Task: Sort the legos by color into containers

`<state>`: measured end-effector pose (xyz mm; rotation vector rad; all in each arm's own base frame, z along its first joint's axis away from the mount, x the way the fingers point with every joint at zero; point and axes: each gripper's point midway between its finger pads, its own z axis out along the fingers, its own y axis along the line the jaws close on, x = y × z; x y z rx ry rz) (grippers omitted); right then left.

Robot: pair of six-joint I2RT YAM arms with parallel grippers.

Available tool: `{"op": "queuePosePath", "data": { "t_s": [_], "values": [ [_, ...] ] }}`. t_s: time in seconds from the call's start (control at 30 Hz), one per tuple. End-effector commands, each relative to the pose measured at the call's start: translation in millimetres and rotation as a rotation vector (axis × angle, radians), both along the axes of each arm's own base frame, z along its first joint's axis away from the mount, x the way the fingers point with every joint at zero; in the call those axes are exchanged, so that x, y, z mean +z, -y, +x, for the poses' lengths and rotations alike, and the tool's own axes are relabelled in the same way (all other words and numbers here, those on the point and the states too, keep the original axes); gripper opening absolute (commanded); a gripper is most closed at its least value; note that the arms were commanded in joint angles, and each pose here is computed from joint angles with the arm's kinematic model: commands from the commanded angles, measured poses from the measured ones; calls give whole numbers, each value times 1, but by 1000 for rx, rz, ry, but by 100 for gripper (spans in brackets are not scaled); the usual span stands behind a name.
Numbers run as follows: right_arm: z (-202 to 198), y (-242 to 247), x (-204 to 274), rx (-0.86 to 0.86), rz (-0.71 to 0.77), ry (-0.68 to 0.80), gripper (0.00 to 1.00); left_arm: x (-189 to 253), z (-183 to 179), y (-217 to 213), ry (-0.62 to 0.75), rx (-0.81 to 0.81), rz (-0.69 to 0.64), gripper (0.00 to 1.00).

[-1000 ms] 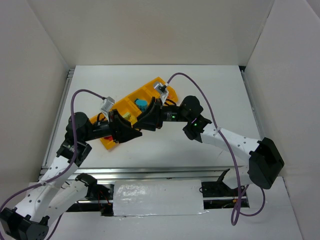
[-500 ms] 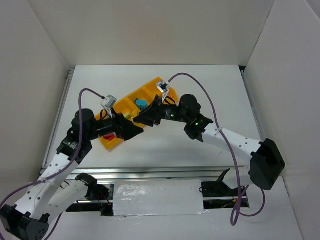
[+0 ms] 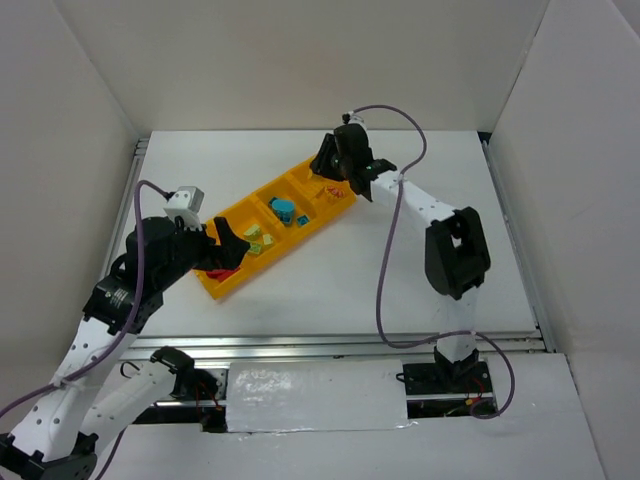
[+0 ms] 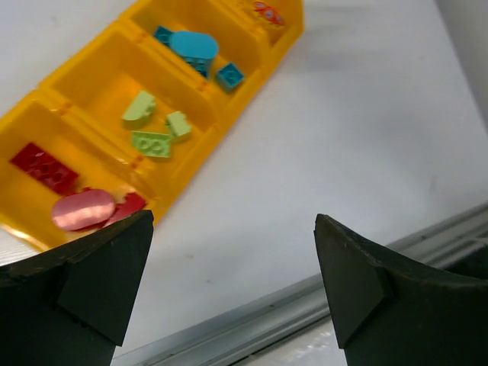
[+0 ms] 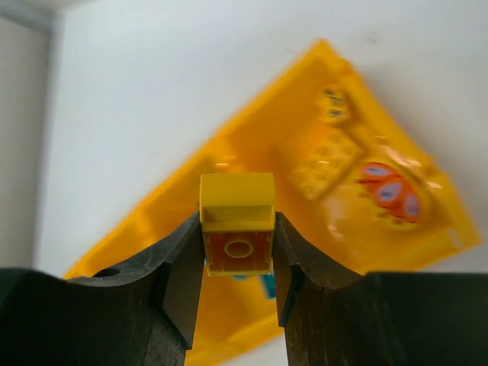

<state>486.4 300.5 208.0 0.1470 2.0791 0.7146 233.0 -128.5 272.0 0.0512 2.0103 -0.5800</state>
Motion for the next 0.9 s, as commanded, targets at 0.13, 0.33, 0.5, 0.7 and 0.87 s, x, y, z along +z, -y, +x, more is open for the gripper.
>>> {"op": "queuePosePath", "data": {
  "t_s": [0.13, 0.33, 0.5, 0.7, 0.87],
  "values": [
    [57, 26, -43, -143, -224, -101, 3, -25, -7, -46, 24, 165, 148, 100],
    [62, 26, -45, -124, -228, -108, 76, -24, -6, -36, 40, 107, 138, 100],
    [53, 31, 1, -118, -198, -42, 100, -33, 0, -44, -7, 164, 167, 100],
    [3, 54, 106, -84, -175, 103, 100, -36, 4, -84, -44, 410, 212, 100],
    [-80, 106, 134, -97, -236, 135, 100, -34, -3, -124, -71, 631, 261, 99]
  ]
}}
